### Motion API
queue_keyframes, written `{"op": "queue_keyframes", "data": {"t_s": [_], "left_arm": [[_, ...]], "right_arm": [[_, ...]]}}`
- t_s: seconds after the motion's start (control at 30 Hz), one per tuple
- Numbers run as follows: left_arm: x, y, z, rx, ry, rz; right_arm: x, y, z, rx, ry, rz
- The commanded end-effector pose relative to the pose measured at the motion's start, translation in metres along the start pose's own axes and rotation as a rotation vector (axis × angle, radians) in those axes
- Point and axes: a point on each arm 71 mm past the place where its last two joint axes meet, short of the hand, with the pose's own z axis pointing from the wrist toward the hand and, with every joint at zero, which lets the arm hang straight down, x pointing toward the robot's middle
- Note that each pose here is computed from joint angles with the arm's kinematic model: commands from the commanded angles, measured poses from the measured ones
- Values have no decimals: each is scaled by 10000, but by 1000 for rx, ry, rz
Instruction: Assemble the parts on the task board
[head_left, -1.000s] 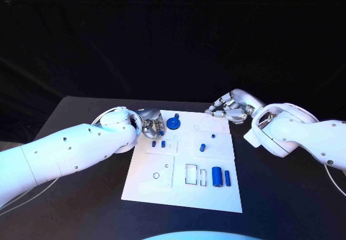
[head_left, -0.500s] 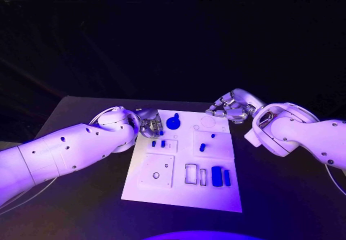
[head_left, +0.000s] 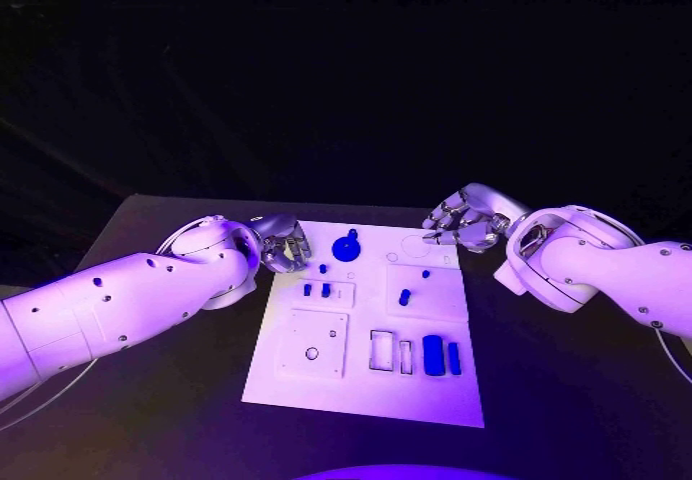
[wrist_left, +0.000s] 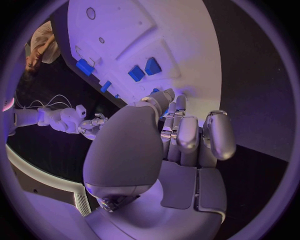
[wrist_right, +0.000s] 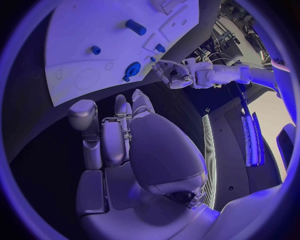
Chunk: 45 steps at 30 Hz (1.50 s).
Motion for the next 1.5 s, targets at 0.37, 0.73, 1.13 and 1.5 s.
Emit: {"op": "queue_keyframes", "data": {"t_s": [0.37, 0.73, 1.13, 1.5], "left_arm": [[-259, 329, -334, 19, -185, -990], [-242, 197, -535, 122, -146, -1251], [-207, 45, -598, 160, -113, -1363], [-203, 27, -622, 163, -105, -1371]], "right_arm": [[264, -40, -45, -84, 77, -519], [451, -53, -63, -91, 87, -607], [617, -36, -8, -99, 107, -609], [640, -48, 41, -90, 105, -614]]}}
